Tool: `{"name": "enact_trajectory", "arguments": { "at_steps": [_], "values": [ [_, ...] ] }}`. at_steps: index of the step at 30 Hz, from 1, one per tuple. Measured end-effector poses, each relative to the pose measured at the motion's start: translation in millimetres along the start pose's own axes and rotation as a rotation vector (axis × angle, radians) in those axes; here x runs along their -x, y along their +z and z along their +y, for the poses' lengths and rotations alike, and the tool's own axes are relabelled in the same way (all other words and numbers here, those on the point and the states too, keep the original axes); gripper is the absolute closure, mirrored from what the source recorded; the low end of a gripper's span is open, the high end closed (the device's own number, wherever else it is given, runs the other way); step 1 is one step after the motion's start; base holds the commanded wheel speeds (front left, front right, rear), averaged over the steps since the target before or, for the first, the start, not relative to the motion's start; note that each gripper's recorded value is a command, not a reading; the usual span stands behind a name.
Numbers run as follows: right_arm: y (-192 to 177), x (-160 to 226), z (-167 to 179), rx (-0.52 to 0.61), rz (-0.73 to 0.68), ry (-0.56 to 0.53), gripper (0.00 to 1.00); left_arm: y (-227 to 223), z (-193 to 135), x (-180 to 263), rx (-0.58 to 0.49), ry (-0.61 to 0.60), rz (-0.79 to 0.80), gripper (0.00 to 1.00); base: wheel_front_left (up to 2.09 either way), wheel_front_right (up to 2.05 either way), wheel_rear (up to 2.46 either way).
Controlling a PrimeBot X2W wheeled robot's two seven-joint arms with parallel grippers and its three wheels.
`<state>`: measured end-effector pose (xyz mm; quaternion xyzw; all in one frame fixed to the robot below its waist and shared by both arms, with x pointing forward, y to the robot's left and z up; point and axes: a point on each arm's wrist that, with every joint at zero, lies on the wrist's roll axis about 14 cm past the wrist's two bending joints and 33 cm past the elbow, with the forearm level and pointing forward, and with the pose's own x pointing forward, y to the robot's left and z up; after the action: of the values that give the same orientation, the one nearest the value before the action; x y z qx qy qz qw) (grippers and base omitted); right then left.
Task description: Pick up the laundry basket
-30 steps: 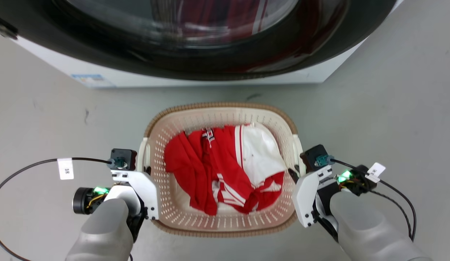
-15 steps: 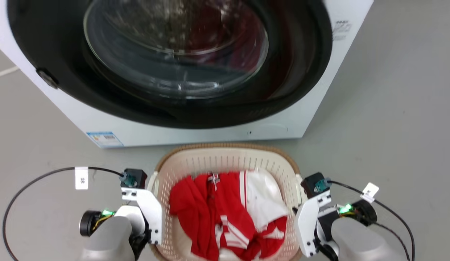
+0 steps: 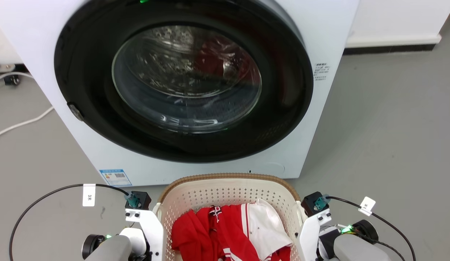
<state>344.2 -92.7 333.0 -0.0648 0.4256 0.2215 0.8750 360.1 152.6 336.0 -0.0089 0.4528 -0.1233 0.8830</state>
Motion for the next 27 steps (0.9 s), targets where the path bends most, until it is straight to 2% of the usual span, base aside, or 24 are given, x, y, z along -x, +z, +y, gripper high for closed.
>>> {"name": "enact_trajectory", "arguments": {
  "at_steps": [27],
  "values": [
    [-2, 13, 8, 0.006, 0.012, 0.012, 1.00, -5, 0, 16, -0.004, -0.002, 0.009, 1.00, 0.00, 0.00, 0.00]
  ]
}}
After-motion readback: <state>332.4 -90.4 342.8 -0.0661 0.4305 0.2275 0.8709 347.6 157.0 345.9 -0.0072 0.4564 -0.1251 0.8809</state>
